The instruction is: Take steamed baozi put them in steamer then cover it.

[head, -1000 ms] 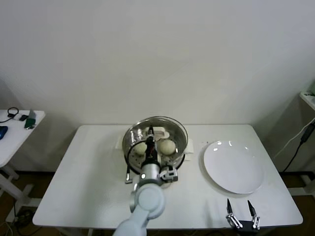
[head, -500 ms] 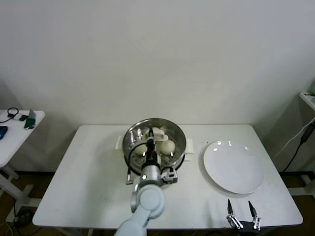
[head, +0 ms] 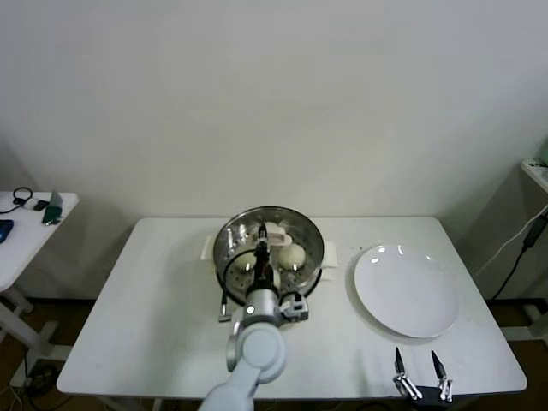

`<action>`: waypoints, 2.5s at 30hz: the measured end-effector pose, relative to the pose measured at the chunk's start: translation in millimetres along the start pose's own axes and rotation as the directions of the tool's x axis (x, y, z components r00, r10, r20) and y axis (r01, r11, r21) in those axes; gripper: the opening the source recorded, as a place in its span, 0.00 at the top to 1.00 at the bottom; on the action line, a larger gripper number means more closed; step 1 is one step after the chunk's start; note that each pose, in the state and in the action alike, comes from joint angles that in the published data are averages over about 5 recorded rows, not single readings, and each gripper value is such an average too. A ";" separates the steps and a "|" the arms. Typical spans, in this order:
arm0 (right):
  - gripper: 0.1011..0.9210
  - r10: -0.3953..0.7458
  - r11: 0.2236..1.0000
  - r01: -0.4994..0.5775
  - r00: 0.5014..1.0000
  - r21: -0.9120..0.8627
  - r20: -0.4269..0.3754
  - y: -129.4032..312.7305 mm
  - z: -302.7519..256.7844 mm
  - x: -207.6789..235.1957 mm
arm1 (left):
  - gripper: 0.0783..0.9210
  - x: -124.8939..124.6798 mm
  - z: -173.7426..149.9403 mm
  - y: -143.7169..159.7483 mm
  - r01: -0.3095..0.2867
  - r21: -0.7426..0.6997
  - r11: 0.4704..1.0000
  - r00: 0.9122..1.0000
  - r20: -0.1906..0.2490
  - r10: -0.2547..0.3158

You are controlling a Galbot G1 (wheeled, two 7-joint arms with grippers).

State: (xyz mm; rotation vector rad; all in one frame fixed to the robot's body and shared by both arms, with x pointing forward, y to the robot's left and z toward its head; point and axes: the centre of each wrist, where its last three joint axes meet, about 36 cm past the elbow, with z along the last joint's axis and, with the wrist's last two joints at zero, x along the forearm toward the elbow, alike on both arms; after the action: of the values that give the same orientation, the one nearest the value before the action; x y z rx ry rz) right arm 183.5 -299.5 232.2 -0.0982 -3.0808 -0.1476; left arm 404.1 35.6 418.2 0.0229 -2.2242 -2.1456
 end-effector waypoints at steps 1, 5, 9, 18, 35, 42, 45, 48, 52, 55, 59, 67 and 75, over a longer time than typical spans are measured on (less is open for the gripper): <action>0.12 0.001 1.000 -0.001 1.000 -0.002 0.000 0.5 -0.2 -0.1 | 0.76 0.9 0.2 1.7 -0.002 0.006 1.000 1.000 0.003 0.002; 0.12 0.007 1.000 -0.007 1.000 -0.008 0.000 2.0 -1.3 -0.9 | 0.63 5.8 0.9 10.1 -0.014 0.045 0.999 1.000 0.019 0.013; 0.12 0.016 1.000 -0.016 1.000 -0.010 -0.001 2.9 -3.6 -2.3 | 0.48 14.0 4.9 18.9 -0.035 0.104 0.994 0.999 0.041 0.031; 0.12 0.037 0.999 -0.037 0.999 0.002 0.008 4.8 -14.5 -13.5 | 0.18 37.4 44.5 35.7 -0.085 0.233 0.969 0.993 0.097 0.064; 0.12 -0.010 0.996 0.013 0.999 0.087 -0.030 10.3 -31.3 -44.5 | 0.12 66.3 188.3 13.5 -0.193 0.733 0.653 0.980 0.176 0.092; 0.12 -0.021 0.993 0.026 0.999 0.119 -0.047 7.8 -33.7 -49.9 | 0.12 89.7 239.1 -34.0 -0.181 0.900 0.396 0.983 0.173 0.057; 0.12 -0.024 0.992 0.031 0.998 0.126 -0.056 5.8 -34.5 -50.3 | 0.12 100.8 249.6 -54.2 -0.156 0.939 0.305 0.988 0.154 0.032; 0.12 -0.029 0.991 0.037 0.998 0.130 -0.062 4.3 -34.6 -50.5 | 0.12 109.9 255.2 -72.7 -0.131 0.962 0.239 0.991 0.132 0.011; 0.12 -0.037 0.990 0.045 0.997 0.133 -0.065 2.6 -35.0 -51.2 | 0.12 121.3 257.3 -94.0 -0.101 0.979 0.175 0.995 0.103 -0.001; 0.12 -0.038 0.990 0.046 0.997 0.133 -0.065 1.3 -35.5 -51.6 | 0.12 130.3 256.6 -105.8 -0.085 0.987 0.140 0.996 0.087 -0.004; 0.12 -0.039 0.990 0.047 0.997 0.132 -0.064 -0.2 -35.1 -50.9 | 0.12 138.8 255.9 -115.0 -0.067 0.992 0.108 0.998 0.069 -0.013; 0.12 -0.048 0.991 0.054 0.997 0.122 -0.058 -1.1 -35.4 -48.8 | 0.12 148.6 255.3 -124.8 -0.041 0.997 0.072 0.999 0.043 -0.026; 0.12 -0.049 0.992 0.056 0.997 0.114 -0.058 -2.7 -36.0 -46.2 | 0.12 152.4 253.3 -128.0 -0.032 0.998 0.055 0.999 0.034 -0.034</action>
State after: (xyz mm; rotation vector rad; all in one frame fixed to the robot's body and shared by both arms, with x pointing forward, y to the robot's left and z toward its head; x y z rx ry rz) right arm 231.3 -308.5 265.0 -0.0075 -3.0295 0.0264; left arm 236.8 276.7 285.4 0.0207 -3.1495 -0.0296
